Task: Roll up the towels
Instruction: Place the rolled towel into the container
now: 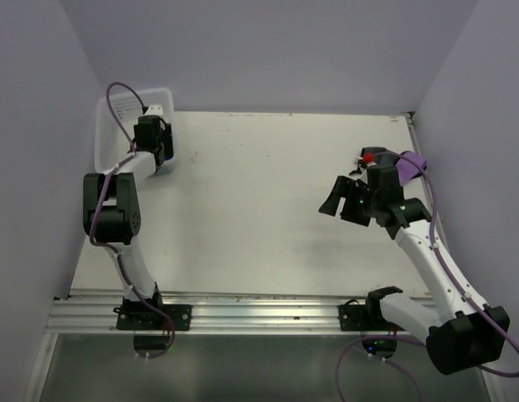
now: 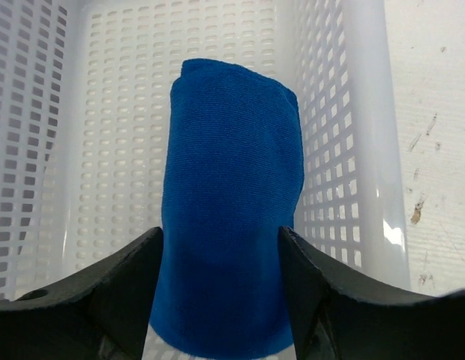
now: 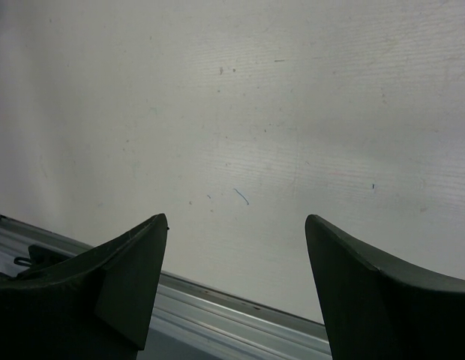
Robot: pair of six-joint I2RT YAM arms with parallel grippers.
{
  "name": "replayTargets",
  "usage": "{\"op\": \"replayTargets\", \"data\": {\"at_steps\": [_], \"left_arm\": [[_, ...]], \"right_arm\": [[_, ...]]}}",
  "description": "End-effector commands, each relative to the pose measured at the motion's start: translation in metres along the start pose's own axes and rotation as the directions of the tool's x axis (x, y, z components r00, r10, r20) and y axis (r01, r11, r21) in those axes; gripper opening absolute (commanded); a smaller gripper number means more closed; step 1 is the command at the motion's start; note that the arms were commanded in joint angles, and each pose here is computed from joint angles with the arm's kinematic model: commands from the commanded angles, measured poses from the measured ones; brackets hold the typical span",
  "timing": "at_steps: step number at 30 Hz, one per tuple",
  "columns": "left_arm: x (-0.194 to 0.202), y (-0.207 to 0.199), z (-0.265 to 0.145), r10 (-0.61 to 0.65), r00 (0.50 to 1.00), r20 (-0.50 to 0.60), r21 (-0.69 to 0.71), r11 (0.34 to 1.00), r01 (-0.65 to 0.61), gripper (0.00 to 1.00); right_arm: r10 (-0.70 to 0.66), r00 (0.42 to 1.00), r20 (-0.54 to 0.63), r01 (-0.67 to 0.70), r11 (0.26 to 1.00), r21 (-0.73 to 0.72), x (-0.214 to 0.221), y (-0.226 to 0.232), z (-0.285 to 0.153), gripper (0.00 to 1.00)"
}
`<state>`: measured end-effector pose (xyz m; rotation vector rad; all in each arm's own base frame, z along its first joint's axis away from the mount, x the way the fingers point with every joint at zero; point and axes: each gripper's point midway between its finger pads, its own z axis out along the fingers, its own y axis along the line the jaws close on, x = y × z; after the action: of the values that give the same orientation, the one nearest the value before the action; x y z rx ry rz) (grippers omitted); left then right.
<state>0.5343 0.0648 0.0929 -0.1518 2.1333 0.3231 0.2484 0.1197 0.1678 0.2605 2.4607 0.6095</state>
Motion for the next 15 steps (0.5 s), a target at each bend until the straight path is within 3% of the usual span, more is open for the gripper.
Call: {"op": "replayTargets", "data": {"at_steps": [1, 5, 11, 15], "left_arm": [[-0.077, 0.019, -0.044, -0.097, 0.975, 0.201, -0.001, 0.995, 0.1, 0.68], [-0.136, 0.032, -0.095, -0.135, 0.928, 0.348, 0.027, 0.991, 0.134, 0.78], [-0.169, 0.035, -0.156, -0.173, 0.876, 0.45, 0.109, 0.984, 0.139, 0.82], [-0.161, -0.01, -0.185, -0.116, 0.866, 0.487, 0.187, 0.982, 0.026, 0.82]], "right_arm": [[-0.02, 0.999, 0.027, 0.02, 0.999, -0.03, -0.013, 0.011, -0.013, 0.78], [-0.025, 0.999, 0.042, 0.026, 0.999, -0.039, -0.02, 0.017, -0.018, 0.78], [-0.007, 0.993, 0.117, 0.009, 1.0, -0.016, -0.041, 0.019, -0.022, 0.76], [0.011, 0.967, 0.254, -0.069, 0.973, 0.22, -0.075, -0.019, -0.021, 0.64]]}}
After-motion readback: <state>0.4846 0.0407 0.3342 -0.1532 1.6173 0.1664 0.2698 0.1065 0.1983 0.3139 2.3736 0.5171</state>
